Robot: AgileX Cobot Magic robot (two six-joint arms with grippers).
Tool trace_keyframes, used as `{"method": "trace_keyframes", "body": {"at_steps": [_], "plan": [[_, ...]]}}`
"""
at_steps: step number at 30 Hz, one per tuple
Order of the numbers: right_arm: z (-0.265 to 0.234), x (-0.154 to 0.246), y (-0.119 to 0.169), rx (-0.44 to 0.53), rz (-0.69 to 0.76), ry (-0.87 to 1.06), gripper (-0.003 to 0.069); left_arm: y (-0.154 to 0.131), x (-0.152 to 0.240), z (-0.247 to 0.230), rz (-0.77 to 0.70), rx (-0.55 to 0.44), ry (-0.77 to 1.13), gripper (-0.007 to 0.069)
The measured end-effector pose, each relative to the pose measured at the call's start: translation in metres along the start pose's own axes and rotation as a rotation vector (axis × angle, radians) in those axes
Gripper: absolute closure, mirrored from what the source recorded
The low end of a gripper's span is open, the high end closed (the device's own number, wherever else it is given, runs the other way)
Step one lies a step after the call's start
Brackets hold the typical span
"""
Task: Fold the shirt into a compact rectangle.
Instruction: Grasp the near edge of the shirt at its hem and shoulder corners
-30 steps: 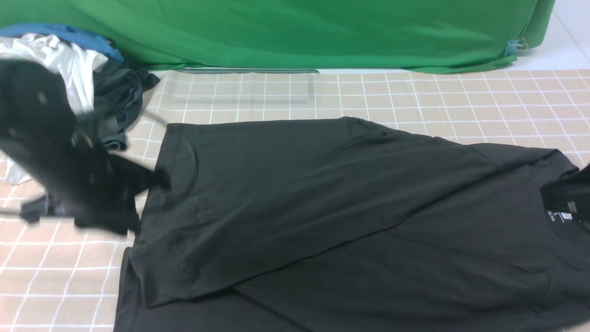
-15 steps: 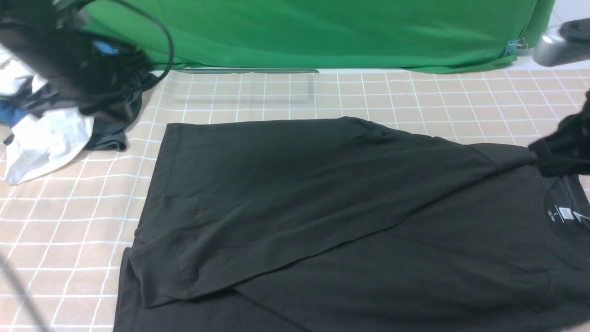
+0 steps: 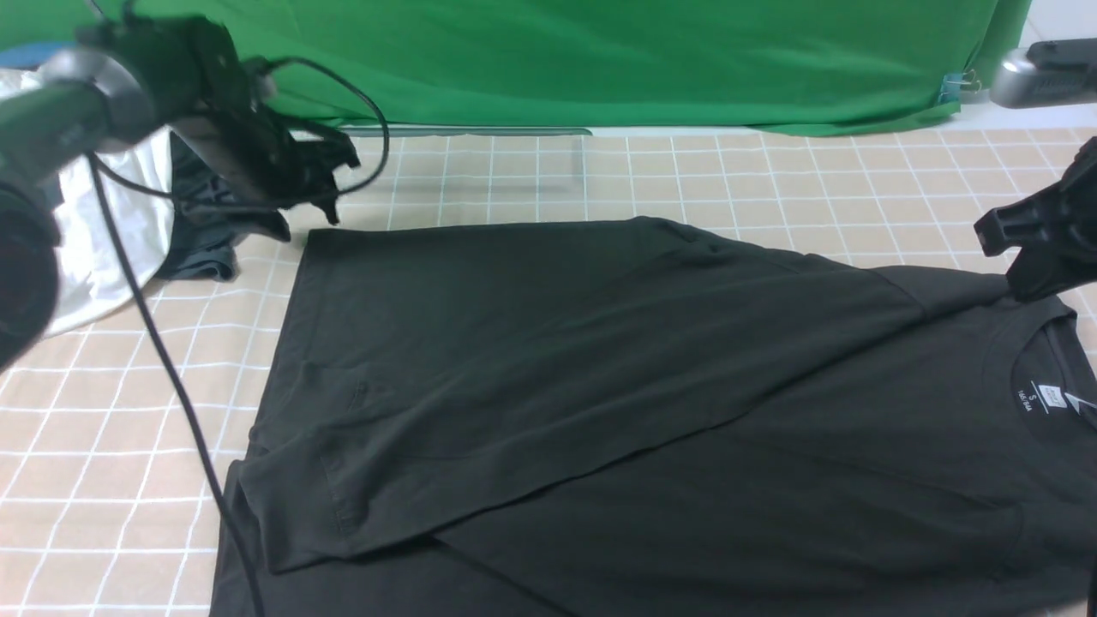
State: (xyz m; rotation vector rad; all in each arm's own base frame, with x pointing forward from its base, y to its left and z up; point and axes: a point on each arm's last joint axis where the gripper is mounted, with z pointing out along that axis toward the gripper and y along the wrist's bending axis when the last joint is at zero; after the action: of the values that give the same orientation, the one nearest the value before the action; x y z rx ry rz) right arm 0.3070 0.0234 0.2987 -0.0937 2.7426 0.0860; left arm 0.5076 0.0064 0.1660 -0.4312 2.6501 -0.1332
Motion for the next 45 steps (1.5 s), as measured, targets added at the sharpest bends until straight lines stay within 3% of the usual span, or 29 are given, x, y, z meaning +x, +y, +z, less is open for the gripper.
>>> {"method": "trace_keyframes", "body": {"at_steps": [4,7,12,13,16,24,33,41,45], "plan": [[0.000,-0.001,0.000,0.001,-0.001,-0.006,0.0623,-0.002,-0.003,0.003,0.031,0.016,-0.021,0.0161],[0.000,-0.001,0.000,0.001,-0.002,-0.013,0.0622,-0.002,-0.002,0.005,0.095,0.019,-0.007,0.0197],[0.000,-0.002,0.000,0.001,-0.002,-0.022,0.0617,-0.003,0.001,0.006,0.196,-0.022,0.018,0.0435],[0.000,-0.002,0.000,0.001,-0.002,-0.022,0.0617,-0.005,0.003,0.006,0.201,-0.021,0.024,0.0517],[0.000,-0.002,0.000,0.001,-0.002,-0.022,0.0616,-0.007,0.003,0.005,0.207,-0.022,0.025,0.0593],[0.000,-0.003,-0.001,0.002,-0.002,-0.033,0.0613,-0.008,0.002,-0.009,0.212,-0.027,0.050,0.0598],[0.001,-0.018,-0.004,0.008,0.010,-0.103,0.0601,-0.017,-0.021,-0.047,0.215,0.002,-0.069,0.0598],[0.015,-0.040,-0.036,0.013,0.156,-0.080,0.0577,-0.018,-0.029,-0.053,0.218,-0.022,-0.122,0.0598],[0.040,-0.041,-0.034,-0.019,0.179,-0.005,0.0438,-0.020,-0.030,-0.052,0.218,-0.022,-0.140,0.0598]]}}
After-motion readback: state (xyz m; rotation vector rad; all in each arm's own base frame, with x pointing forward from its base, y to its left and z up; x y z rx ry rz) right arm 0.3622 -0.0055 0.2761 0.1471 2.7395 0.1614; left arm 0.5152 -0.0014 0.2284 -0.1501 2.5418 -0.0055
